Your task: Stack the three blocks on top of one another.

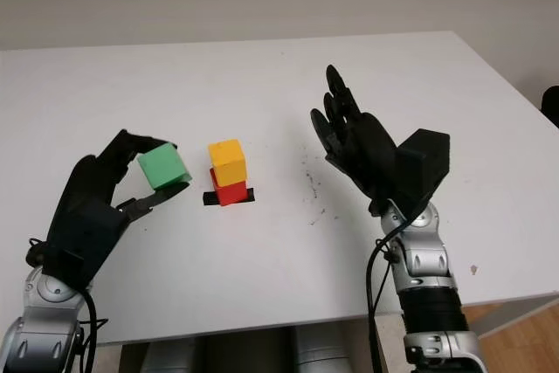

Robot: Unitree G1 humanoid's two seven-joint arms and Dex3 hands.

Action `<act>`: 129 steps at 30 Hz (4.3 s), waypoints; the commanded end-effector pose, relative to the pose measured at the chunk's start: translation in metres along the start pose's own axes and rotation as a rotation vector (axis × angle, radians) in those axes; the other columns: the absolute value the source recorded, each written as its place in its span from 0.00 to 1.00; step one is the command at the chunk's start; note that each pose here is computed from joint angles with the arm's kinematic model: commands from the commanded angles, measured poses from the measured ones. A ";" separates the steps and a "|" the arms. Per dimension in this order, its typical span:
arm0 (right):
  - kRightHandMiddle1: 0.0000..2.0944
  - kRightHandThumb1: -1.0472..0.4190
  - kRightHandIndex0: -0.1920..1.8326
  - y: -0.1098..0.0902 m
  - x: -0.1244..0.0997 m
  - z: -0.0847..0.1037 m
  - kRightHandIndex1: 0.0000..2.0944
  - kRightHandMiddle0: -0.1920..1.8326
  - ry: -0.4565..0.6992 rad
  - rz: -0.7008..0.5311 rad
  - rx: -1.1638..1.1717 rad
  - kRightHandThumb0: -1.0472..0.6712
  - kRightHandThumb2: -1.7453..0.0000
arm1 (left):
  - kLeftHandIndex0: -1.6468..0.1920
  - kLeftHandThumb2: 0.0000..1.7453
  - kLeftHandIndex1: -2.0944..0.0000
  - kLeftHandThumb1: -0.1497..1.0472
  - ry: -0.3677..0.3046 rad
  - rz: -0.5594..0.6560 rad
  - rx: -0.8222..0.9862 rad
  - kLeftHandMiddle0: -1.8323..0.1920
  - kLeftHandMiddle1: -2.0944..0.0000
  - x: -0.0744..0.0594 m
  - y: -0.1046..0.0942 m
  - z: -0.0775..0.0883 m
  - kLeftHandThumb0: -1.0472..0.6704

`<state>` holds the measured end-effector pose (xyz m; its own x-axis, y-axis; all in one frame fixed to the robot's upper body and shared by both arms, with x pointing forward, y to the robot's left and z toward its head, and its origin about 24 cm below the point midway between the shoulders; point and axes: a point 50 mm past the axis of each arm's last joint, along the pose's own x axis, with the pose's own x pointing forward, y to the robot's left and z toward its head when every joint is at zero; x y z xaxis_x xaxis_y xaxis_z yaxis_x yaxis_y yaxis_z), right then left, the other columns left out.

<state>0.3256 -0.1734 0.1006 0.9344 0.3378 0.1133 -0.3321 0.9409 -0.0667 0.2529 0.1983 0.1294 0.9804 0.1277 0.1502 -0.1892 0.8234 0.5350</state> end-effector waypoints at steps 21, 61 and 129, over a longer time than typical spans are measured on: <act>0.03 0.00 0.00 0.008 -0.002 -0.012 0.01 0.05 0.032 0.045 0.097 0.19 0.79 | 0.69 0.03 0.22 0.96 -0.016 0.024 -0.178 0.83 0.98 0.032 -0.006 0.032 0.39; 0.03 0.00 0.02 0.020 -0.003 -0.018 0.03 0.06 0.012 0.018 0.090 0.18 0.80 | 0.70 0.03 0.17 0.95 0.054 -0.261 -0.080 0.82 0.98 0.043 -0.029 0.047 0.42; 0.01 0.00 0.00 0.005 0.010 -0.007 0.00 0.00 -0.043 -0.058 0.055 0.16 0.69 | 0.95 0.37 0.97 1.00 -0.069 0.363 -0.395 0.95 0.97 0.002 0.024 -0.016 0.16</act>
<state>0.3305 -0.1655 0.0877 0.9487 0.2866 0.1334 -0.2897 0.9571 0.0042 0.2508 0.2259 0.1363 0.8398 0.4143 0.3508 -0.4668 0.8810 0.0769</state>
